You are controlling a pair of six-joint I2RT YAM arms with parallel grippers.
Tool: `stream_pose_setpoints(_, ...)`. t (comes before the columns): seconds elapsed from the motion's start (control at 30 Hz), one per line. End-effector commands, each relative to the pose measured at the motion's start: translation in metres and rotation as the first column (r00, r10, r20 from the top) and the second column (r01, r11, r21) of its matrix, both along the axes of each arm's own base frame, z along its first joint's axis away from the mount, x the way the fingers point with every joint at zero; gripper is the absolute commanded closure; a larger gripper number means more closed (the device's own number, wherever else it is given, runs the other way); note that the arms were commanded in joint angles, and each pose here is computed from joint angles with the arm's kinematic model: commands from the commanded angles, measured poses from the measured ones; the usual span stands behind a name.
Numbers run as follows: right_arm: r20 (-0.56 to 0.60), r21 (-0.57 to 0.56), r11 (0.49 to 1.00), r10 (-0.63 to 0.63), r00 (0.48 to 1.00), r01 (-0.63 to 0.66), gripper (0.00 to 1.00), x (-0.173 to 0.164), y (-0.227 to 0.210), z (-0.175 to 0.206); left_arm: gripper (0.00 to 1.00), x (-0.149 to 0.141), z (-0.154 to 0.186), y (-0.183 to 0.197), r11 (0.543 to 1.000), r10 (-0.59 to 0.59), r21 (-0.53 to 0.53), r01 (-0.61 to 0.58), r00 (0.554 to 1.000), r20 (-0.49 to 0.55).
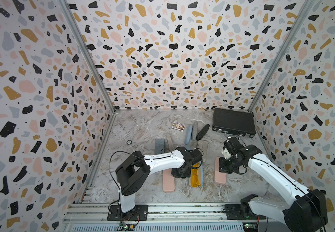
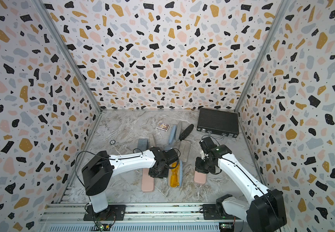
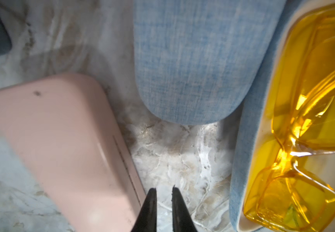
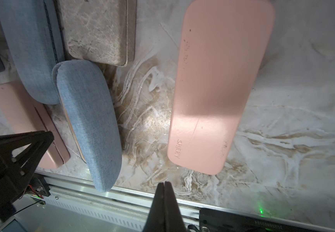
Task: Close the glasses case
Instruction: Close the glasses case at the center of the board.
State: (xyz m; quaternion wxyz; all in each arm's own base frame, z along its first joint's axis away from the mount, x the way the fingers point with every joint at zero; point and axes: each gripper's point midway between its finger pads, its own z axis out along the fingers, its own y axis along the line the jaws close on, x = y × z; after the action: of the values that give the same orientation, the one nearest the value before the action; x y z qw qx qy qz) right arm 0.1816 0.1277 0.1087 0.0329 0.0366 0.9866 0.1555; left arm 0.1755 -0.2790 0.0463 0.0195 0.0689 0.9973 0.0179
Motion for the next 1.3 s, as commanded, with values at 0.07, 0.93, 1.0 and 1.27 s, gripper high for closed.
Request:
stream_pose_setpoints(0.07,0.006,-0.020,1.000,-0.010,1.000,0.010,1.00,0.007,0.005,-0.003,0.90,-0.003,-0.007,-0.004,0.999,-0.023,-0.029,0.023,1.000,-0.019)
stream_pose_setpoints(0.93,-0.034,-0.063,0.997,0.042,0.999,-0.044,1.00,0.019,0.039,-0.032,1.00,0.007,-0.030,-0.050,0.954,-0.087,-0.292,0.074,0.996,-0.029)
stream_pose_setpoints(1.0,-0.036,-0.063,0.997,0.042,0.998,-0.044,1.00,0.020,0.041,-0.034,1.00,0.007,-0.026,-0.051,0.950,-0.087,-0.303,0.076,0.996,-0.025)
stream_pose_setpoints(1.27,-0.054,-0.071,0.997,0.040,0.998,-0.043,1.00,0.019,0.045,-0.042,1.00,0.008,-0.018,-0.056,0.942,-0.095,-0.325,0.084,0.995,-0.018)
